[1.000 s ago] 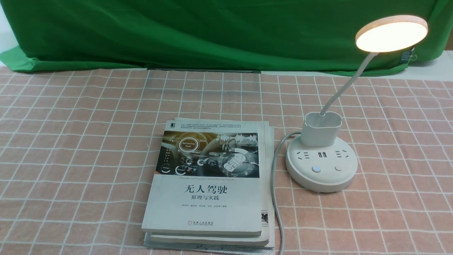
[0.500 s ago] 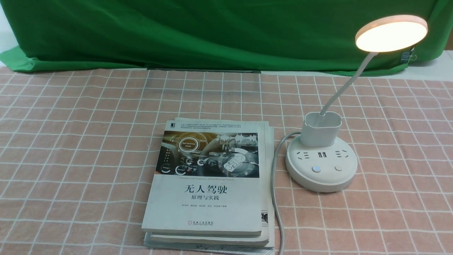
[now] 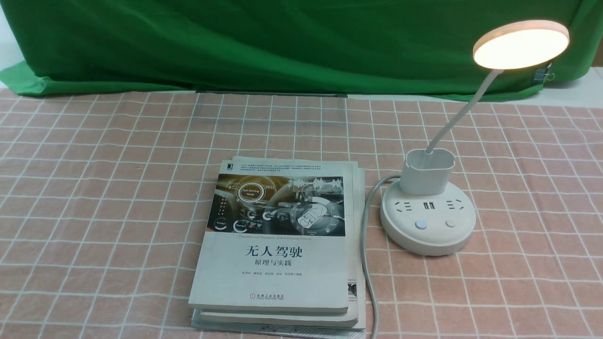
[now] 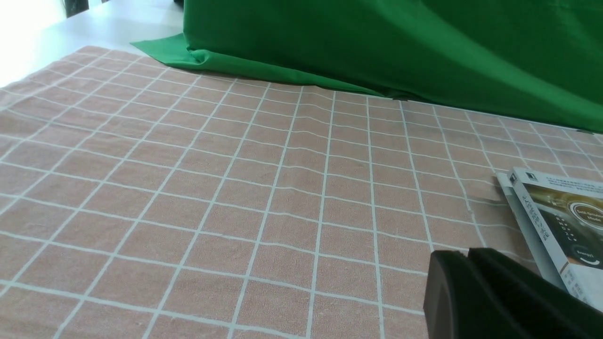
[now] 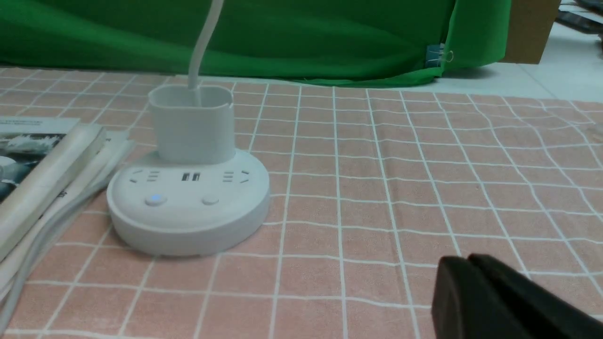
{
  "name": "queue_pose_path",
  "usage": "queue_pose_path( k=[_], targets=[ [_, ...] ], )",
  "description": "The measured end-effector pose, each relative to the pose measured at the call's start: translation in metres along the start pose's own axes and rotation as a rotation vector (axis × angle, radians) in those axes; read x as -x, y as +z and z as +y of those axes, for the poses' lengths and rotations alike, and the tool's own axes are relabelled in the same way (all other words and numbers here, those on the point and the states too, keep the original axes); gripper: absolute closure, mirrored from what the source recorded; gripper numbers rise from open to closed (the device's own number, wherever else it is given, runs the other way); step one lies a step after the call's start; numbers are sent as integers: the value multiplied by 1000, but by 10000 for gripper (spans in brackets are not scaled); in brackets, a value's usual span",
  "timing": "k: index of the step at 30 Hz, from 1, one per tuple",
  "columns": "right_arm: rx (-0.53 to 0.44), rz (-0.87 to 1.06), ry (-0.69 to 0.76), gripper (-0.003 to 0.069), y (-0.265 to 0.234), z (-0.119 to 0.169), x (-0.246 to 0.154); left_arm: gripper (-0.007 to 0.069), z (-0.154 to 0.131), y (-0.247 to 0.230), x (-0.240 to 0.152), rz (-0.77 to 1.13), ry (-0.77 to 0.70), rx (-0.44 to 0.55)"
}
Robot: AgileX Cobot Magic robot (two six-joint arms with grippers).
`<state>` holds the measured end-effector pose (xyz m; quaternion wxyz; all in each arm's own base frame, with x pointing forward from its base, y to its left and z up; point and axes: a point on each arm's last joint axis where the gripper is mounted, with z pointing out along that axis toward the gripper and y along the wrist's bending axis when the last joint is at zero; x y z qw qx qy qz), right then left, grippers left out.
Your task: Turn on the table lamp on the pink coffee tablecloth with your hand.
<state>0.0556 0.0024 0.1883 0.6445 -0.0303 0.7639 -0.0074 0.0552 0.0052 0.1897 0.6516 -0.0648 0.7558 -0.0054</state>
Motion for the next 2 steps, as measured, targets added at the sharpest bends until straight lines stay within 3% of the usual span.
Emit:
queue_pose_path(
  k=[2],
  targets=[
    [0,0,0,617,0,0,0,606,0,0,0,0,0,0]
  ],
)
